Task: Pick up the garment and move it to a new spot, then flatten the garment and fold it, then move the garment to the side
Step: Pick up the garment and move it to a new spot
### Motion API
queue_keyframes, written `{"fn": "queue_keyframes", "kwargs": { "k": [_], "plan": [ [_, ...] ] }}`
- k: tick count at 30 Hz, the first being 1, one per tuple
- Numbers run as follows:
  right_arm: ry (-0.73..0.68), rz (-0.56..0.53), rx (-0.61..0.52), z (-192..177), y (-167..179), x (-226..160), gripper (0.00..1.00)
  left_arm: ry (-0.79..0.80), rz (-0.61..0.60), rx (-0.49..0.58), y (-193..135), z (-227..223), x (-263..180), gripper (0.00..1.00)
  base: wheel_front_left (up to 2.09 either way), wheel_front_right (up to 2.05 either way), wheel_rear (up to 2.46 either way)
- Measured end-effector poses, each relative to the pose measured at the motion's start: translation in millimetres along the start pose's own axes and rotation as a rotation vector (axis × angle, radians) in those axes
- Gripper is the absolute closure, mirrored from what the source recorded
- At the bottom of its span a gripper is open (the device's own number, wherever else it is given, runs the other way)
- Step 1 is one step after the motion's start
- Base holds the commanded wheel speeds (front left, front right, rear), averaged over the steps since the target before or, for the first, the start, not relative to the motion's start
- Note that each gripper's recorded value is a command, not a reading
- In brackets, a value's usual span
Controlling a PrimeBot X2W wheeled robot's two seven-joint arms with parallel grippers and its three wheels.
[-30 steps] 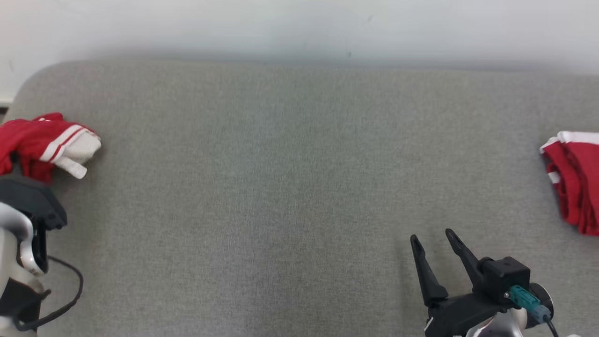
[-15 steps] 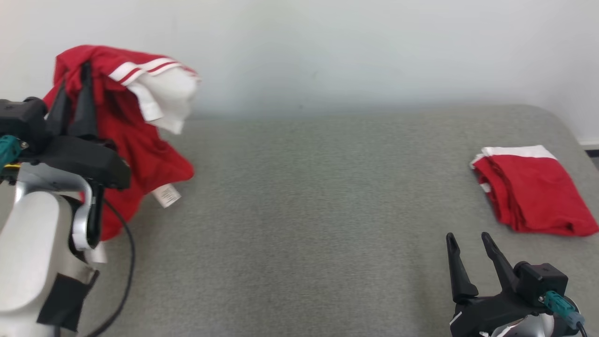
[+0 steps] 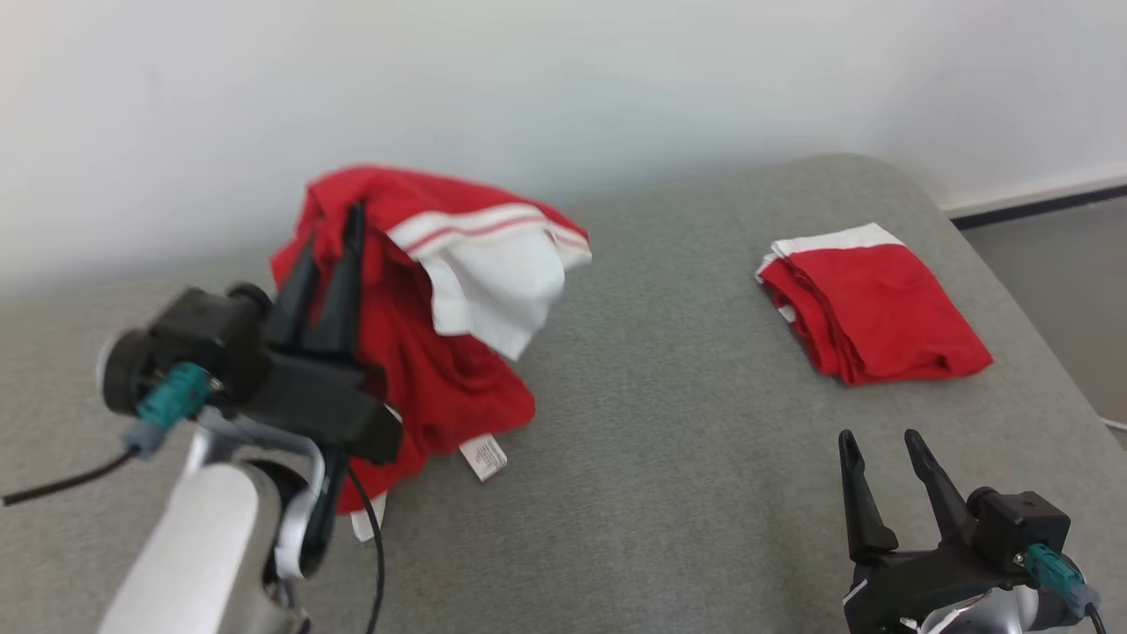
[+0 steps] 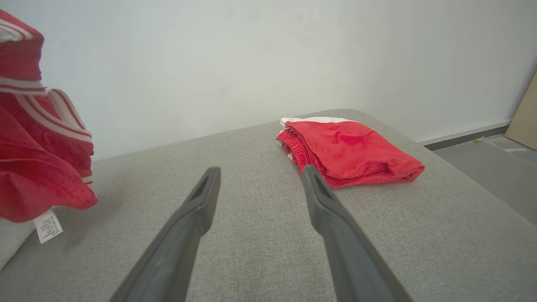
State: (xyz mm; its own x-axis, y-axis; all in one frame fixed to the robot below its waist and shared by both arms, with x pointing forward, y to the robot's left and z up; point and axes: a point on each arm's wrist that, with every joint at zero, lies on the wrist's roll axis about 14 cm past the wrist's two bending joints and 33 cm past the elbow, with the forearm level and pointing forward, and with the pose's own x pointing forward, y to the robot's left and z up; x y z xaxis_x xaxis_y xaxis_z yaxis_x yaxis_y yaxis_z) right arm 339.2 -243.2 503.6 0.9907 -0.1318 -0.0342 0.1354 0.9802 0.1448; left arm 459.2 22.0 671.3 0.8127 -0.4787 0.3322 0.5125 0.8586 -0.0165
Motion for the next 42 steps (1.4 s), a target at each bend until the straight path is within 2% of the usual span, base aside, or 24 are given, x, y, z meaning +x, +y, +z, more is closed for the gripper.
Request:
{"fn": "queue_keyframes", "kwargs": {
  "k": [11, 12, 13, 14, 20, 29, 32, 42],
  "plan": [
    [0.048, -0.042, 0.011, -17.9, -12.0, -1.7, 0.0, 0.38, -0.031, -0.083, -19.6, -152.9, -34.8, 1.0, 0.0, 0.0, 0.0],
    [0.053, -0.042, 0.011, -19.5, -11.7, -1.4, 0.0, 0.399, -0.033, -0.094, -21.9, -160.6, -38.1, 0.81, 0.0, 0.0, 0.0],
    [0.058, -0.038, 0.01, -20.9, -10.6, -0.9, 0.0, 0.426, -0.031, -0.098, -22.8, -169.5, -43.0, 0.07, 0.0, 0.0, 0.0],
    [0.062, -0.034, 0.011, -22.3, -9.3, -0.5, 0.0, 0.442, -0.021, -0.108, -22.1, -175.6, -46.8, 0.0, 0.0, 0.0, 0.0],
    [0.06, -0.007, 0.014, -22.1, -0.6, 3.4, 0.0, 0.47, 0.007, -0.173, -27.5, -187.3, -59.7, 0.0, 0.0, 0.0, 0.0],
    [0.057, 0.015, 0.017, -22.2, 6.0, 1.5, 0.0, 0.315, -0.005, -0.159, -38.0, -148.9, -77.8, 0.0, 0.0, 0.0, 0.0],
    [0.055, 0.037, 0.017, -20.7, 13.2, 3.2, 0.0, 0.271, 0.056, -0.148, -27.7, -135.7, -92.2, 0.0, 0.0, 0.0, 0.0],
    [0.031, 0.115, 0.017, -18.0, 38.8, 8.0, 0.0, 0.154, 0.332, -0.1, 36.9, -92.0, -148.2, 0.0, 0.0, 0.0, 0.0]
  ]
}}
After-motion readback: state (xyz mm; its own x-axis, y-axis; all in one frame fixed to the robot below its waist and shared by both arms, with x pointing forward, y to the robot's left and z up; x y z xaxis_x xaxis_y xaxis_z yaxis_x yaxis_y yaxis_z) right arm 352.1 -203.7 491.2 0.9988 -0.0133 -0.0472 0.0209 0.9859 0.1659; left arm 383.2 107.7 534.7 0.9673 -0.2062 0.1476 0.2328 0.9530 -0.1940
